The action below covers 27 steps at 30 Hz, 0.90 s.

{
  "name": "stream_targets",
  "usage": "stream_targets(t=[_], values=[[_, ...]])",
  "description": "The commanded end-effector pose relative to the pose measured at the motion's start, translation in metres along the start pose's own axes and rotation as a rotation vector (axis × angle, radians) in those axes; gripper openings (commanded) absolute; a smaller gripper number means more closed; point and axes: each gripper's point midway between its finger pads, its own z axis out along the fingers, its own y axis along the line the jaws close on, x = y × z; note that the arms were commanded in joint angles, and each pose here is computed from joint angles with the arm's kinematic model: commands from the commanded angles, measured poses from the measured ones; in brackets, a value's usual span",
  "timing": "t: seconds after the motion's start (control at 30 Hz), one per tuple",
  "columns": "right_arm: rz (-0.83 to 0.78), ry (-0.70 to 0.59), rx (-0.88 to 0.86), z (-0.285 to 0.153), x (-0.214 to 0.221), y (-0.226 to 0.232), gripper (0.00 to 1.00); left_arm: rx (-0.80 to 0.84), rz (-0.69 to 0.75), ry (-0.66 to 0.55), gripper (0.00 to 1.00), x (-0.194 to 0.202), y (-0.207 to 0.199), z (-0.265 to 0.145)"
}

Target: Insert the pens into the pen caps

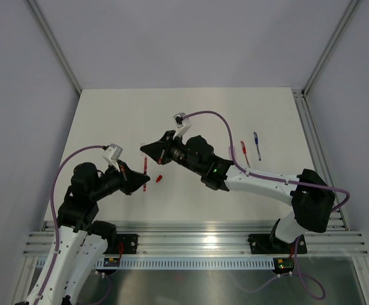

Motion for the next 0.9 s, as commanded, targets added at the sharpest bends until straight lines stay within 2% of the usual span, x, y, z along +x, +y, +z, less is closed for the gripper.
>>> stream_targets(t=[0.0,0.53,0.87], values=[[-0.002,-0.058,-0.055,-0.001,-0.031,0.02,0.0,0.03,0.045,-0.048,0.0,-0.014,-0.008,-0.002],[-0.026,-0.042,-0.052,-0.001,-0.039,0.018,0.0,0.037,0.042,-0.044,0.0,-0.013,-0.009,-0.001],[-0.021,0.014,-0.067,-0.006,-0.021,0.013,0.01,0.024,0.04,-0.045,0.0,-0.014,-0.007,-0.002]])
